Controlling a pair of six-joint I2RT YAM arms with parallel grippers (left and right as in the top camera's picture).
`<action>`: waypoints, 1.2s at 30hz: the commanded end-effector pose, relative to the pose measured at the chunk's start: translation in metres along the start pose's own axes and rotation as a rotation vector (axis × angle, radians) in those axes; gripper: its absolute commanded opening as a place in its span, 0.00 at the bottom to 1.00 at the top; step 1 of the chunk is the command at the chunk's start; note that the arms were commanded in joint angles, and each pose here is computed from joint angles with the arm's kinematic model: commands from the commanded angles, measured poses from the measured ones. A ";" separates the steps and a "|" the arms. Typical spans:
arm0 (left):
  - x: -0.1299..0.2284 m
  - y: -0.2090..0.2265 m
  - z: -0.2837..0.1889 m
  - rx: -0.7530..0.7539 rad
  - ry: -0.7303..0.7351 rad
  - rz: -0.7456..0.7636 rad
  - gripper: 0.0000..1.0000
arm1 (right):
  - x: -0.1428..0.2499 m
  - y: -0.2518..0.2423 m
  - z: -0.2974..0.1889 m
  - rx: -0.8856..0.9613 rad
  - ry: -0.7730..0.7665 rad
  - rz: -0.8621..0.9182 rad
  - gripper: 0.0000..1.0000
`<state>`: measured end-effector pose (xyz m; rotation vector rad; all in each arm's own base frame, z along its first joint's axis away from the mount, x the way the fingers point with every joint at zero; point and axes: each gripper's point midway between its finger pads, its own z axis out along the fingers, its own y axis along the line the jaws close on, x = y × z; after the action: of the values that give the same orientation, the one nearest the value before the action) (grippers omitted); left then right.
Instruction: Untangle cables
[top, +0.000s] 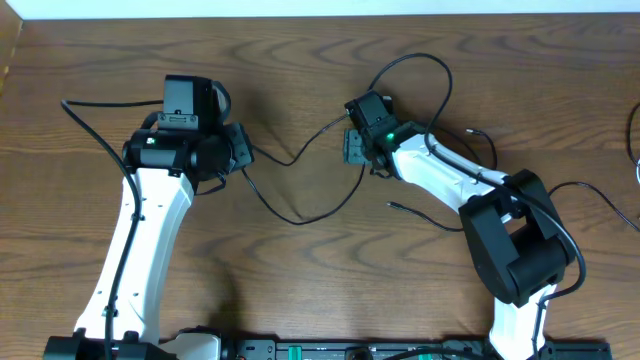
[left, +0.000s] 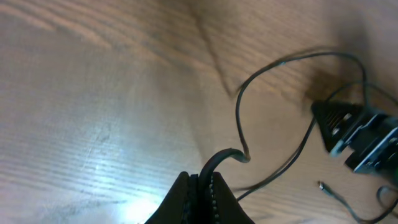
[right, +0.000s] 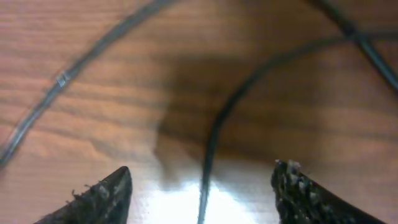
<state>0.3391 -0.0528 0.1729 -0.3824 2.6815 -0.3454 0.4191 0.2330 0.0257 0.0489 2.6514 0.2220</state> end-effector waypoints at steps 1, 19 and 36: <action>0.002 0.004 -0.002 -0.022 0.000 0.017 0.08 | -0.024 0.009 -0.019 -0.062 -0.019 -0.209 0.70; -0.039 0.057 -0.015 -0.351 -0.209 0.010 0.12 | -0.066 -0.058 -0.085 -0.123 0.166 -1.062 0.98; -0.031 0.034 -0.006 -0.210 -0.156 0.015 0.67 | -0.041 -0.047 -0.021 -0.281 0.203 -1.210 0.97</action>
<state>0.3576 -0.0075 0.1801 -0.4503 2.5612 -0.0088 0.4501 0.1765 0.0684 -1.5679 2.3529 0.1129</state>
